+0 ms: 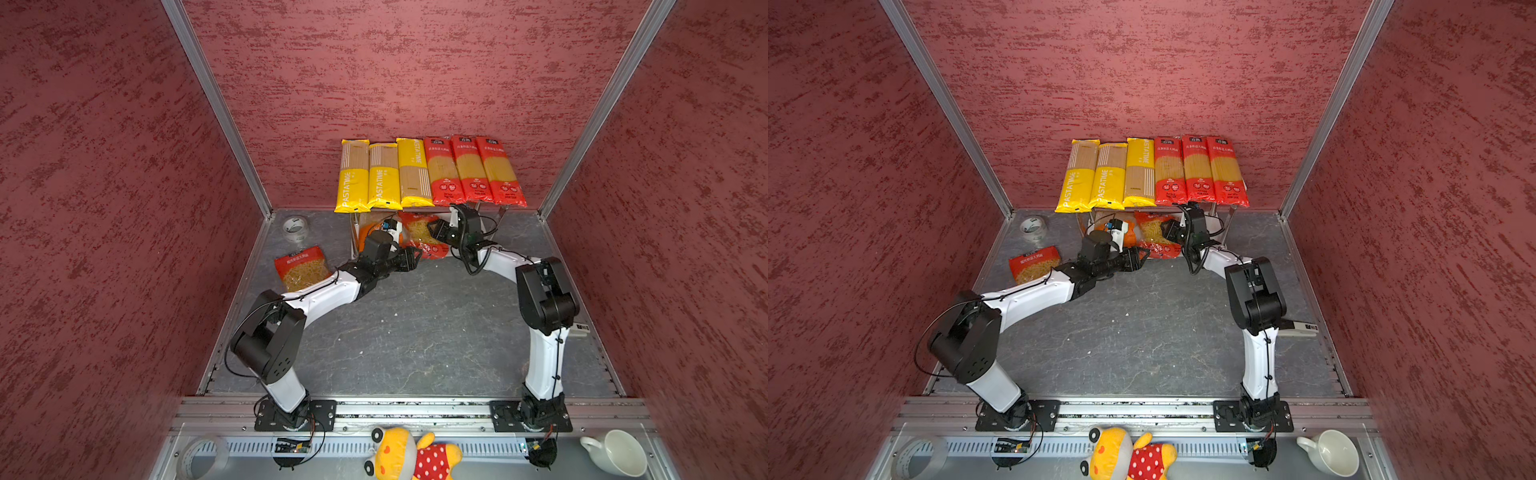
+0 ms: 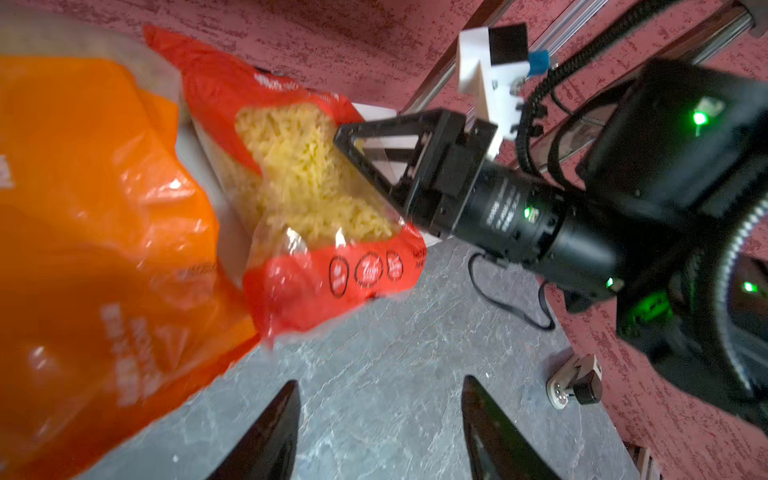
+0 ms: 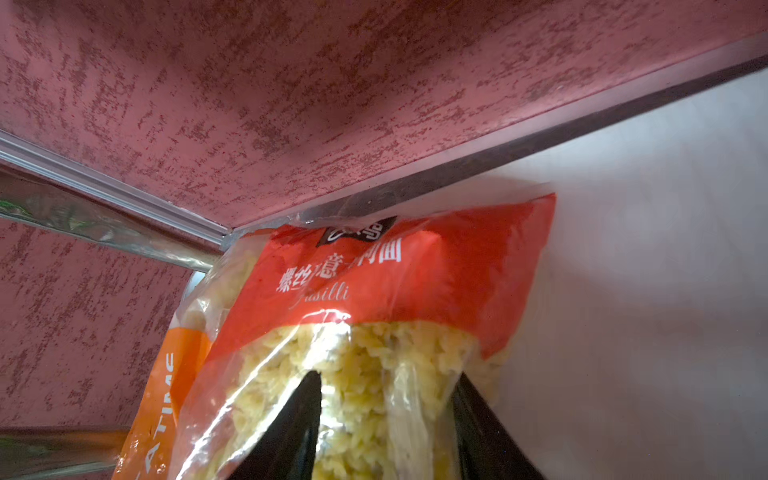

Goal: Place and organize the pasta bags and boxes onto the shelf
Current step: 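Set the red fusilli bag under the shelf beside the orange bag, then open both grippers and draw them back from the shelf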

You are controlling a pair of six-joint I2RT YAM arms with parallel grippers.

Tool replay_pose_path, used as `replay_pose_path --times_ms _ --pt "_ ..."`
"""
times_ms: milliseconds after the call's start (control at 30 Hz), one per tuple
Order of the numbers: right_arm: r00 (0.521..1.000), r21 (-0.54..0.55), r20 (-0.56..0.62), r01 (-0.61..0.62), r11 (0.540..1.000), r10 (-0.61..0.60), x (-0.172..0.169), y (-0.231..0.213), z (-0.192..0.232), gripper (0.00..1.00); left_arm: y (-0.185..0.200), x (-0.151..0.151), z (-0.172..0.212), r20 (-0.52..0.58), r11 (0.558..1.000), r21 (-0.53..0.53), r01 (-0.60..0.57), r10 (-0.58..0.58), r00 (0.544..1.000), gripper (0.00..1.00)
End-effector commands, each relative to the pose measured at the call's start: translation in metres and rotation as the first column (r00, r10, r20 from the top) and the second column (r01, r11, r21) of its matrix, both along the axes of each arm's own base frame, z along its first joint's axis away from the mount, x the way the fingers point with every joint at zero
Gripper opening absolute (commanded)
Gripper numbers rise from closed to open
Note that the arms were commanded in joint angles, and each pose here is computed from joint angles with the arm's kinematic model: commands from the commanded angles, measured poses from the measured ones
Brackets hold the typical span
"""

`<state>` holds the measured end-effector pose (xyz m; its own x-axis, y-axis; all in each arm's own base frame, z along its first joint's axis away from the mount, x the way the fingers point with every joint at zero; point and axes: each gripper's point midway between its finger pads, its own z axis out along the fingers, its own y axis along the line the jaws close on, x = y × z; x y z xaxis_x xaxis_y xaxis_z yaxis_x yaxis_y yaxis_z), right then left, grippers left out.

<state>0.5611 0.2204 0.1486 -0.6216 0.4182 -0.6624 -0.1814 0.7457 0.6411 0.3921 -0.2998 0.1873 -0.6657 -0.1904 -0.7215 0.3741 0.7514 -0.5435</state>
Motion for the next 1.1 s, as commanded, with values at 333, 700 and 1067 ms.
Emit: replay_pose_path --times_ms 333,700,1067 --pt "1.0 -0.046 -0.009 0.005 0.999 -0.005 -0.022 0.005 0.031 0.65 0.057 -0.062 0.039 0.078 0.995 0.004 -0.1 0.1 0.992 0.63" --pt "0.996 -0.106 -0.022 0.086 0.991 -0.088 -0.064 -0.026 0.036 0.74 0.128 -0.101 0.032 0.08 0.969 0.05 -0.243 0.239 0.968 0.67" --pt "0.993 -0.021 -0.093 0.068 0.997 -0.07 -0.125 -0.02 0.024 0.72 0.201 -0.107 0.006 0.018 0.902 0.11 -0.417 0.417 0.908 0.7"
